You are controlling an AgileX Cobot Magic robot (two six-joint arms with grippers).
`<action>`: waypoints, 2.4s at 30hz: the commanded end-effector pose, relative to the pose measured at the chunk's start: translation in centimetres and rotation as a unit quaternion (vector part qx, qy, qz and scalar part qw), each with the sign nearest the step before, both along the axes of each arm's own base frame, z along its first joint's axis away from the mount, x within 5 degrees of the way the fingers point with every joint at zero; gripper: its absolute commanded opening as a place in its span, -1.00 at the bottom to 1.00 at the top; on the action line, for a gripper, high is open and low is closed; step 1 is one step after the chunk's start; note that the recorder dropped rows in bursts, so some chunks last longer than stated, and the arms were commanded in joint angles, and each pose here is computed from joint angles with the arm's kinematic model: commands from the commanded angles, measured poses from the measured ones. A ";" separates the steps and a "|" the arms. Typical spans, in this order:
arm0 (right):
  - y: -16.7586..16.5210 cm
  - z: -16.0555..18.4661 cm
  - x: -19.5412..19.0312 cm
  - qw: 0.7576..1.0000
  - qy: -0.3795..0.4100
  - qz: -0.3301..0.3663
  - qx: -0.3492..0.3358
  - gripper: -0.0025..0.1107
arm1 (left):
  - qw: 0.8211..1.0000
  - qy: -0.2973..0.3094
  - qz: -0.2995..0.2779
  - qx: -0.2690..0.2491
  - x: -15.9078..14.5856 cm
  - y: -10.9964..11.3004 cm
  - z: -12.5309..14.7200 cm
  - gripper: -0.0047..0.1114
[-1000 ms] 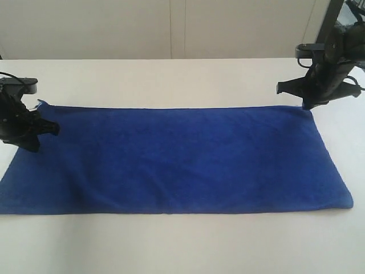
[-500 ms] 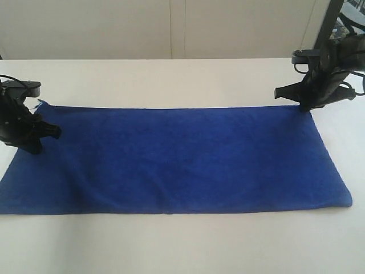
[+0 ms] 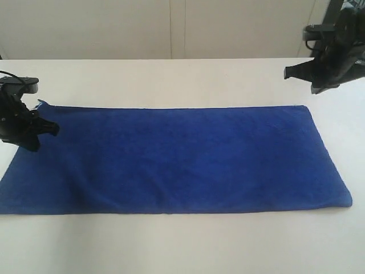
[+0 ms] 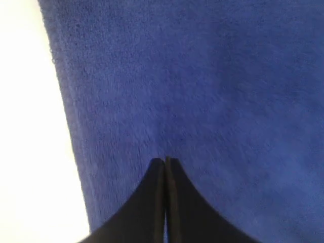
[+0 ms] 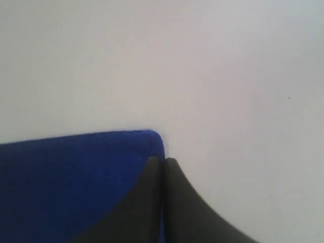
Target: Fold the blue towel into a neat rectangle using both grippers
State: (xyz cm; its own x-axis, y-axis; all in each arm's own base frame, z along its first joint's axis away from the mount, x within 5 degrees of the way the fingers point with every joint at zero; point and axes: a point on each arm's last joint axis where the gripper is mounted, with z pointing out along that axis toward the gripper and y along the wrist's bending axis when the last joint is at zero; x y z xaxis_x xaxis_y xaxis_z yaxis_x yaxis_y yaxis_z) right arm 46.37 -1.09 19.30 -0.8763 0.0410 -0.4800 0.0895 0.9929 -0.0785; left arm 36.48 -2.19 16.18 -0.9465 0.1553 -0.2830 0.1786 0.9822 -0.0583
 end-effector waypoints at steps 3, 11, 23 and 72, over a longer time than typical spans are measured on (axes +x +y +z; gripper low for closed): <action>-0.1 3.7 -3.0 0.999 0.039 0.008 -0.015 -0.96 | 0.997 0.069 -0.039 -0.008 -2.8 -0.5 3.0 -0.92; 1.1 1.9 -8.1 0.995 0.091 0.028 -0.015 -0.96 | 0.993 0.092 -0.076 -0.004 -6.1 -2.2 2.7 -0.92; 2.0 -3.1 -10.4 0.995 0.089 0.049 0.015 -0.96 | 0.991 0.110 -0.077 0.014 -7.8 -1.7 -0.6 -0.92; 1.7 -3.8 -16.0 0.965 0.254 0.059 0.010 -0.96 | 0.995 0.044 -0.090 0.028 -6.7 -1.6 2.9 -0.92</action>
